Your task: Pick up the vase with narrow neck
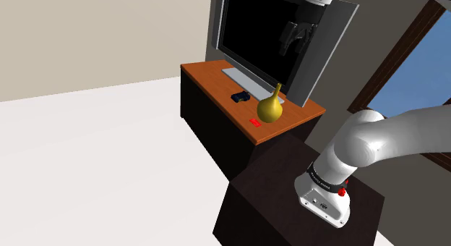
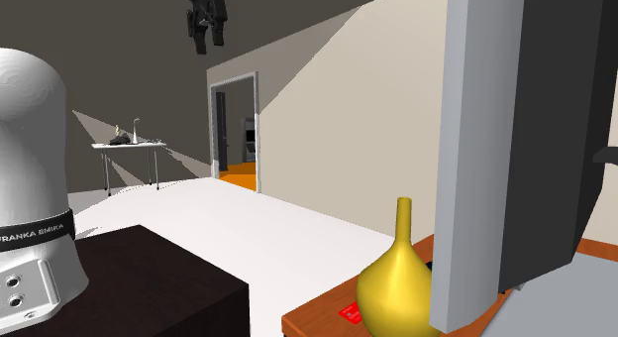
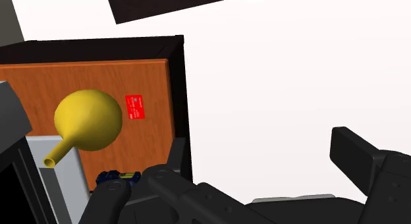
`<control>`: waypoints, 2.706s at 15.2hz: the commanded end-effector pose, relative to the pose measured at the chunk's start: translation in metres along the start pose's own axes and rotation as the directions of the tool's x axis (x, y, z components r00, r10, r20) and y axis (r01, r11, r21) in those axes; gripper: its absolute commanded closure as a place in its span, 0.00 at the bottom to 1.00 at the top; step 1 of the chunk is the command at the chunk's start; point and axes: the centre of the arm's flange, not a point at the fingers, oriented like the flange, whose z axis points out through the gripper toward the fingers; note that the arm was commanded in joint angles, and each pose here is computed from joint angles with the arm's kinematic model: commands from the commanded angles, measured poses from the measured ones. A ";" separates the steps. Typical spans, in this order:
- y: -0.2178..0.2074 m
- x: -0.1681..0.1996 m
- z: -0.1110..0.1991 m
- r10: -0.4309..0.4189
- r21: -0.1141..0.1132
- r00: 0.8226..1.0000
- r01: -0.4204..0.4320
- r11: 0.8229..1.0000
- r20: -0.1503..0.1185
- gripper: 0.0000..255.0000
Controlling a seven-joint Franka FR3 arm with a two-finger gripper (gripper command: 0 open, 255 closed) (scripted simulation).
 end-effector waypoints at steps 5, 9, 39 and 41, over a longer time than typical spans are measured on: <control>0.039 0.021 0.031 -0.009 0.002 1.000 0.009 1.000 0.012 0.00; 0.078 0.041 0.062 -0.019 0.004 1.000 0.019 1.000 0.024 0.00; 0.359 0.194 0.305 -0.089 0.022 0.990 0.087 0.996 0.111 0.00; 0.378 0.204 0.322 -0.094 0.024 0.989 0.092 0.995 0.117 0.00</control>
